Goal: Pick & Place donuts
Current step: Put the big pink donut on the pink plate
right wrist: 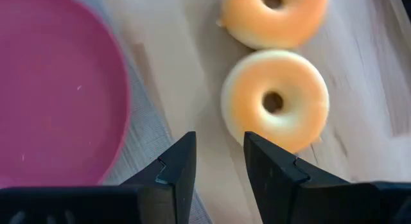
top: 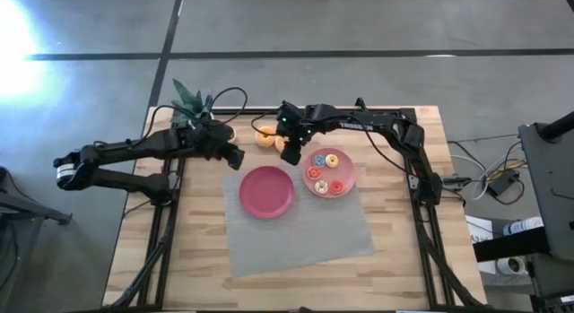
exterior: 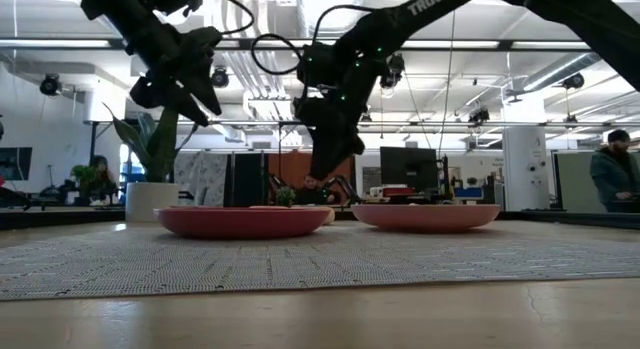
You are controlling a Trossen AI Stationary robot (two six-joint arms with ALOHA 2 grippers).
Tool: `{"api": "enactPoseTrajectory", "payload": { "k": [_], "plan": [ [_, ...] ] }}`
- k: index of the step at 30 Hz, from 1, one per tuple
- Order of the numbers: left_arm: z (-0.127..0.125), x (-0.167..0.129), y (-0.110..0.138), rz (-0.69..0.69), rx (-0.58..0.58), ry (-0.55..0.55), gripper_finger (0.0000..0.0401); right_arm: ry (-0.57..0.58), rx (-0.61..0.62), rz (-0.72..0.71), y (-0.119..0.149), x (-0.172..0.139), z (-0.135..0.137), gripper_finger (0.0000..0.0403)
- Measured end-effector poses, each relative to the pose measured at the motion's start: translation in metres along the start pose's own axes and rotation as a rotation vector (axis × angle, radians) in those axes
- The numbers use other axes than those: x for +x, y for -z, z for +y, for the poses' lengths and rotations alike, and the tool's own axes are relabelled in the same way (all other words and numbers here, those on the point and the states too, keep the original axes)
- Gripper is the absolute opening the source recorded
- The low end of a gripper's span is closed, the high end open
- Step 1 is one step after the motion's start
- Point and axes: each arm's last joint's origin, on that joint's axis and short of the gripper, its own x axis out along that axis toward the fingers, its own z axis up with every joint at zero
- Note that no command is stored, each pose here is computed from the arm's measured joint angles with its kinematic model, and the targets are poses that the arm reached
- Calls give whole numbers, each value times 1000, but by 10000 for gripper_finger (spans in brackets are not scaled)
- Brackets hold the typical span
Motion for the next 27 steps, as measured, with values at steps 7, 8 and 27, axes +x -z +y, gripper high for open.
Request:
{"api": "enactPoseTrajectory", "payload": {
  "k": [7, 8, 27],
  "plan": [
    [-2, 0, 1, 55, -347, 65, 147, 3, 14, -8, -1, -5, 0, 123],
    [-3, 0, 1, 67, -360, 77, 147, 2, 14, -10, -1, -6, 0, 125],
    [6, -69, 2, -158, -181, 277, 147, 4, -131, 45, 4, 18, -11, 210]
  ]
}}
